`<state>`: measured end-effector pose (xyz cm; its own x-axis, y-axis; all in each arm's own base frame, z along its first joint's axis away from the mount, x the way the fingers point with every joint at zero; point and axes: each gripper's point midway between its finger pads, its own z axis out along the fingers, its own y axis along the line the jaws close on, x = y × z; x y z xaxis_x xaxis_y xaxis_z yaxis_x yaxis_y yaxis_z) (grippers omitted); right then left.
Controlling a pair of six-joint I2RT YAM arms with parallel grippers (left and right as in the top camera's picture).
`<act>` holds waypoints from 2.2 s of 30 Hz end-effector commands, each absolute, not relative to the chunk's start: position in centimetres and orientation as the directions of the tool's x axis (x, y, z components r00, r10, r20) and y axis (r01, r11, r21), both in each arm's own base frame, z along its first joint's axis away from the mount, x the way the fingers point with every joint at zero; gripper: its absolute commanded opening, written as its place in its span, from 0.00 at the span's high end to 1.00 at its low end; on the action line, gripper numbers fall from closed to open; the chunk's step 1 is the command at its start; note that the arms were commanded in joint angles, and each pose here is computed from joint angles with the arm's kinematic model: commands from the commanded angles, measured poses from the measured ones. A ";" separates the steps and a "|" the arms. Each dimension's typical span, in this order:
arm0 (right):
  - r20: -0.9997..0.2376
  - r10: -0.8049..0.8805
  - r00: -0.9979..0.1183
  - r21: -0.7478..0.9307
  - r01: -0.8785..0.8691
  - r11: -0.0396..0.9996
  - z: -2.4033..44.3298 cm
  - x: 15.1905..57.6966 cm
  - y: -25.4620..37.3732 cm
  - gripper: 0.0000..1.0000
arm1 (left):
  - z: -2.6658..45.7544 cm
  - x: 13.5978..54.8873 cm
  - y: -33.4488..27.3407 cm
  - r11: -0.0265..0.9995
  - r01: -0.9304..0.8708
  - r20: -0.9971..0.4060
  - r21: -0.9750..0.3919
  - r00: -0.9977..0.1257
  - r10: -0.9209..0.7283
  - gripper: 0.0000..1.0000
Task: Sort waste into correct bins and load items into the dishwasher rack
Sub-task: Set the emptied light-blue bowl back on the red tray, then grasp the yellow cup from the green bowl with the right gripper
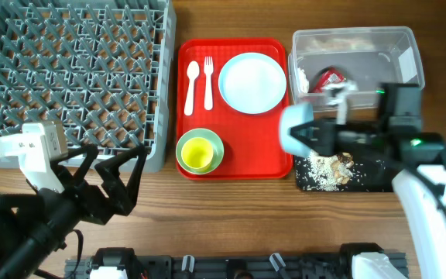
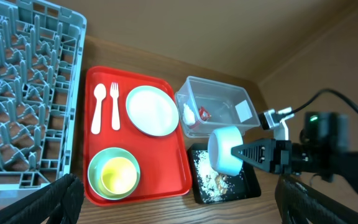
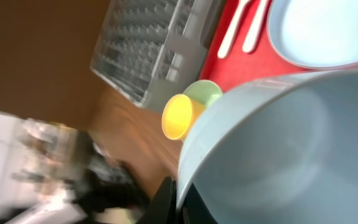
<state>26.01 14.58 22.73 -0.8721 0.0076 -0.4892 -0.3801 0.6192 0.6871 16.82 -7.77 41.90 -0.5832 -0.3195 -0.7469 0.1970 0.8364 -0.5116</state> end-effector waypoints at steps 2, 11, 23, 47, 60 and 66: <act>-0.562 0.015 -0.827 0.390 -0.249 0.886 22.1 28.0 16.0 0.96 | 42.2 16.8 -7.8 0.844 0.213 -0.764 -0.492 -0.571 -0.301 0.00; -0.474 -0.083 -0.877 0.153 -0.175 0.973 13.0 30.2 20.4 0.96 | 42.2 16.8 -7.8 0.844 0.213 -0.764 -0.492 -0.571 -0.301 0.00; -0.378 -0.092 -0.921 0.207 -0.181 0.962 10.1 29.6 22.1 0.35 | 42.2 16.8 -7.8 0.844 0.213 -0.764 -0.492 -0.571 -0.301 0.00; -0.662 0.263 -0.702 0.426 -0.064 0.902 29.4 24.6 10.8 0.00 | 43.5 17.0 -8.6 0.784 0.219 -0.729 -0.581 -0.569 -0.381 0.00; -0.483 0.088 -0.871 0.652 -0.290 0.701 27.8 24.8 19.5 0.31 | 27.1 20.5 -3.6 0.896 -0.306 -0.321 -0.321 -0.855 -0.407 0.20; -0.309 -0.057 -0.949 0.639 -0.252 0.727 20.8 25.5 24.3 0.50 | 27.1 21.8 -3.4 0.899 -0.307 -0.338 -0.313 -0.848 -0.408 0.21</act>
